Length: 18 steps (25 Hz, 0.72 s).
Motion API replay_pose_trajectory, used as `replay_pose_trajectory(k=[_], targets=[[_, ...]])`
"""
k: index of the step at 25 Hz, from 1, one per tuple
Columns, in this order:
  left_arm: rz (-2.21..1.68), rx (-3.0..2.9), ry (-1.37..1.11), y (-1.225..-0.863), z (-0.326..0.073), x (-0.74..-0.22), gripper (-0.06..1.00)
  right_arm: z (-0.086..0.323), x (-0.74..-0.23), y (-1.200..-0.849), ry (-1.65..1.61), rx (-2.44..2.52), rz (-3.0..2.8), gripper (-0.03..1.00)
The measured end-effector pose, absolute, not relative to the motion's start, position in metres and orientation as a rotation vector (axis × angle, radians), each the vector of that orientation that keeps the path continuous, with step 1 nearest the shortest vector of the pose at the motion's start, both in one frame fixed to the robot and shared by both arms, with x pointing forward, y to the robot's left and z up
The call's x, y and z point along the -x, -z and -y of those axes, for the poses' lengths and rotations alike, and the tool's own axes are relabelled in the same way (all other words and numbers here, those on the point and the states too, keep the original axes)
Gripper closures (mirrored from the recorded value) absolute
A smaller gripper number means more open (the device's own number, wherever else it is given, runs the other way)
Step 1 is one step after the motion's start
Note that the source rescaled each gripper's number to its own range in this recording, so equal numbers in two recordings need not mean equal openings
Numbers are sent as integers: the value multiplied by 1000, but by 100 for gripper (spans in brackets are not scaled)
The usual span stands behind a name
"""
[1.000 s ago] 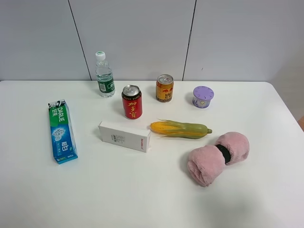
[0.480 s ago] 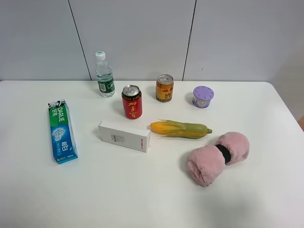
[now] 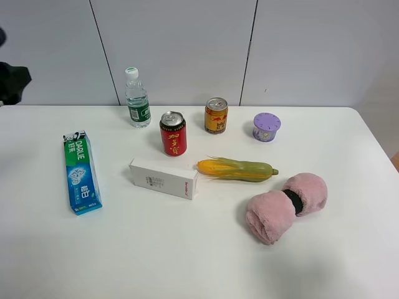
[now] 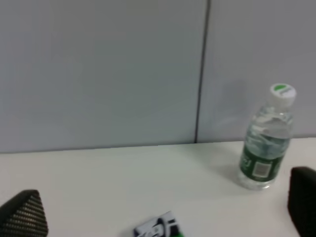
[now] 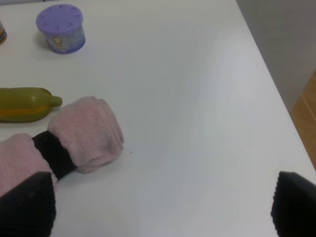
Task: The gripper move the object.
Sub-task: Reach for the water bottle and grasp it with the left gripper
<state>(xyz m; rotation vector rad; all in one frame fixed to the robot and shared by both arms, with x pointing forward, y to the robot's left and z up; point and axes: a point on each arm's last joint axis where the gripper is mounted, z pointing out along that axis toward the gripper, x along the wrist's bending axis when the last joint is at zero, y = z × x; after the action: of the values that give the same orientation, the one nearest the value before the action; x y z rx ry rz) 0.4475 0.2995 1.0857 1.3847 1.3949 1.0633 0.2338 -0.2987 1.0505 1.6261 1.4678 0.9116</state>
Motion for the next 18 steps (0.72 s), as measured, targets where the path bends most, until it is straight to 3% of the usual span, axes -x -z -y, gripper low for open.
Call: replay_pose_trajectory(k=[9, 18], targets=[[-1259, -1359, -957, -1046, -255, -503, -6, 299, -234, -1051, -912, -1626, -1468, -3], [-1077, -1353, -957, -996, -236, -542, -6, 299, -234, -1051, -912, -1626, -1468, -3]])
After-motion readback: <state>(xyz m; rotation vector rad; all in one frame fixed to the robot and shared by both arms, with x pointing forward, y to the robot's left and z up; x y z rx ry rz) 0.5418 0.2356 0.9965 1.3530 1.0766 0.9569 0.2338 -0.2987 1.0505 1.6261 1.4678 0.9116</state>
